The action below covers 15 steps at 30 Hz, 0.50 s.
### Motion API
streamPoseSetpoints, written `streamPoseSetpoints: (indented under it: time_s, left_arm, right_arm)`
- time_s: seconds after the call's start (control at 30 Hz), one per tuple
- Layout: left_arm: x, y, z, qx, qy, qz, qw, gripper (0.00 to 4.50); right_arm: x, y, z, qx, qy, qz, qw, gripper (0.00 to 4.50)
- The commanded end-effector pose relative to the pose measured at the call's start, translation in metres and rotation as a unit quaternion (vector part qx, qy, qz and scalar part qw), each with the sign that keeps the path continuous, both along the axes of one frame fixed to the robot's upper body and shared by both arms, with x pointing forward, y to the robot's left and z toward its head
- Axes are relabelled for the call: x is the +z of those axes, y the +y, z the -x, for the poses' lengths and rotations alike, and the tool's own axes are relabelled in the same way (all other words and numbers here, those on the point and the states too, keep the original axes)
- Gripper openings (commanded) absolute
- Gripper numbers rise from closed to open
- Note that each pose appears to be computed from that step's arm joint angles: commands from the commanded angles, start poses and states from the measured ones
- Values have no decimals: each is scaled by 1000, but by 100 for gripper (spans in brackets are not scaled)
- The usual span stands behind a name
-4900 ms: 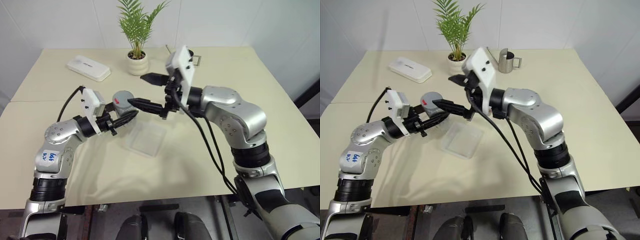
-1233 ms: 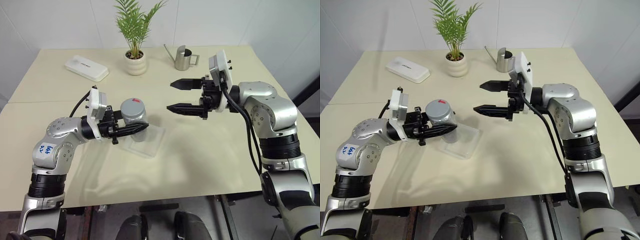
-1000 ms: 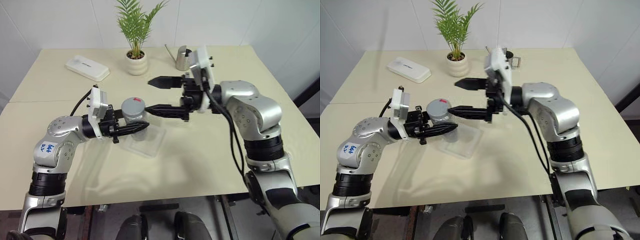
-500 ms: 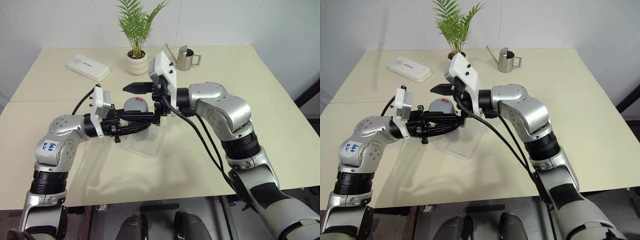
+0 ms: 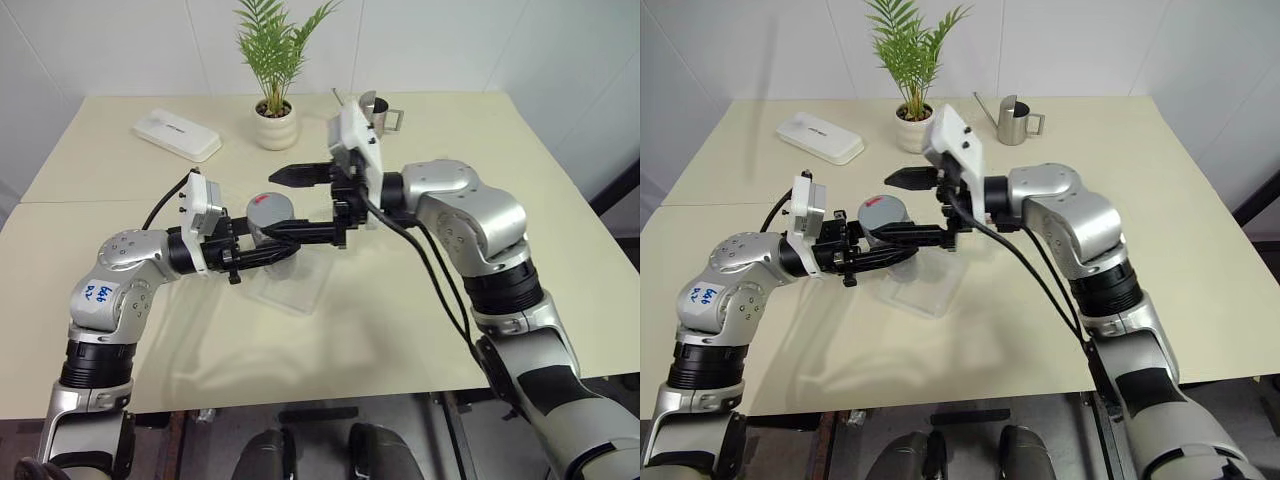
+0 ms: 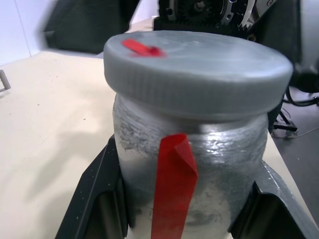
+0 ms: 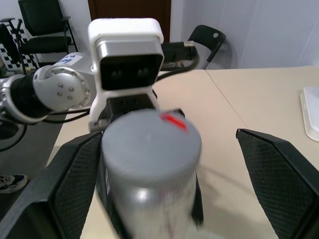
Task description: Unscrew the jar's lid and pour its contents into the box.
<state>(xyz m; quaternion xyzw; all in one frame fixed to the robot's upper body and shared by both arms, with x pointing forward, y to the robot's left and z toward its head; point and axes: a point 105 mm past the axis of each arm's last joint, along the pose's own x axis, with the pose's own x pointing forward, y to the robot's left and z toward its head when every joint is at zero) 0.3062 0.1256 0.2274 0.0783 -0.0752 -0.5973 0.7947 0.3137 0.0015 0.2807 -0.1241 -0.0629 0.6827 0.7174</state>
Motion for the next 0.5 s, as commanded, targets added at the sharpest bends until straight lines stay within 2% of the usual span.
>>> streamPoseSetpoints:
  time_s: [0.03, 0.13, 0.3, 0.5]
  left_arm:
    - [8, 0, 6, -16, -22, -4, 1000, 193]
    - [8, 0, 6, -16, -22, -5, 1000, 193]
    - [8, 2, 7, -19, -20, -7, 1000, 193]
    - [7, 2, 6, -19, -18, -10, 1000, 193]
  right_arm:
    - [15, -15, 0, -10, -23, -23, 999, 445]
    - [13, -19, 0, -8, -21, -21, 1000, 445]
    - [14, -25, 19, 50, -5, -29, 998, 445]
    - [19, -23, 29, 82, 5, -40, 996, 445]
